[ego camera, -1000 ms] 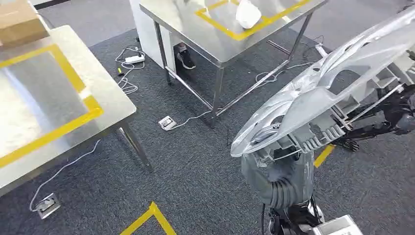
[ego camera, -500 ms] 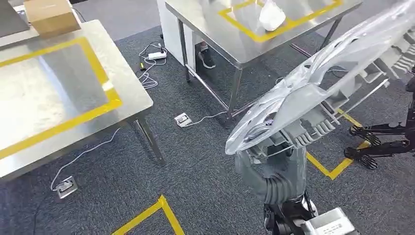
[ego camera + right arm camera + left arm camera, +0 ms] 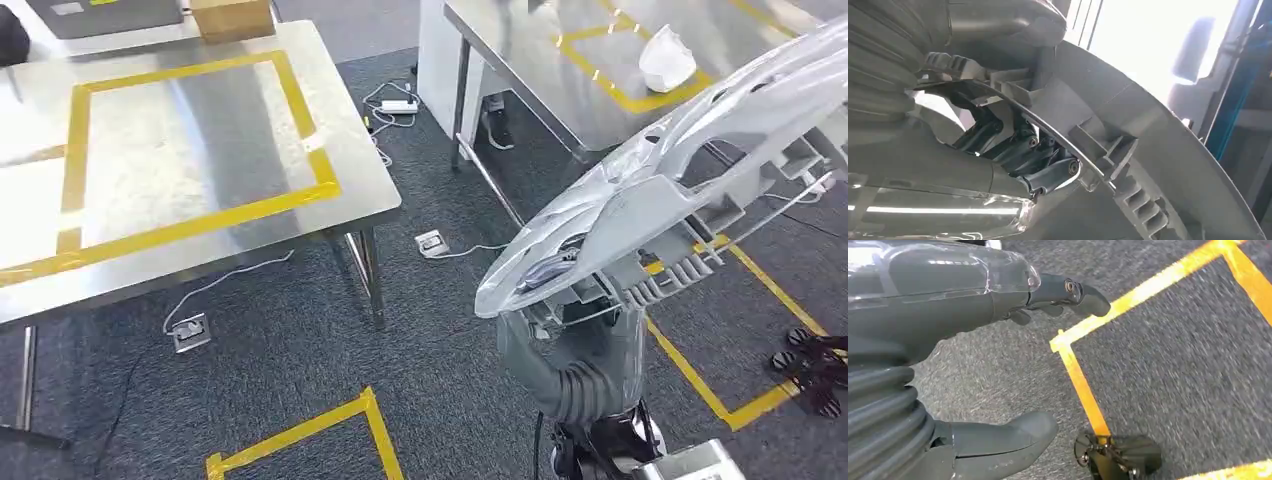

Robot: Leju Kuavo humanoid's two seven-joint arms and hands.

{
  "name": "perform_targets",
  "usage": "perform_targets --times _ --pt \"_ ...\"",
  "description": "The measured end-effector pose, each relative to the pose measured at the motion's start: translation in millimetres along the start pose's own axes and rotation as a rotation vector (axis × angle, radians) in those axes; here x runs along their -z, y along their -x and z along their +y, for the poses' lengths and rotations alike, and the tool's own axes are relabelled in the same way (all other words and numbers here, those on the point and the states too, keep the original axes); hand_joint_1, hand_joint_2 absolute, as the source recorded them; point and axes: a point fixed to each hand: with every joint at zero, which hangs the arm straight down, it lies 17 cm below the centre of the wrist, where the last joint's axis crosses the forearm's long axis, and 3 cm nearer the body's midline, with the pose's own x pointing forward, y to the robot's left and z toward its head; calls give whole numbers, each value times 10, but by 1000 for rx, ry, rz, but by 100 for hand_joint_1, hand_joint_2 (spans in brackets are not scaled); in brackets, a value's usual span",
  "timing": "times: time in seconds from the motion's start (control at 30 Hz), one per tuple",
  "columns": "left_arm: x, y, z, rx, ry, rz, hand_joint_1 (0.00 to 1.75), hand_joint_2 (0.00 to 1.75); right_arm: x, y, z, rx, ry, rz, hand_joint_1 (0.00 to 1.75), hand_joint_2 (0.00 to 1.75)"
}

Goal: Take the parts from the cabinet and place them on the table.

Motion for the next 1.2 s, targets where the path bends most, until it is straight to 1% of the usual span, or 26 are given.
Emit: perform_targets --times 0.17,0.6,0.93,1.2 --pt "-9 -10 -59 -2 8 -2 0 175 45 -33 -33 -1 10 -15 175 175" --pt "5 -5 31 1 -7 -3 0 175 117 -77 -70 -1 23 -34 175 175" --pt "11 0 57 2 -11 4 0 175 90 -44 -101 11 32 -15 175 175" --pt "7 10 36 2 -8 8 0 175 117 -90 -140 39 49 -37 175 175"
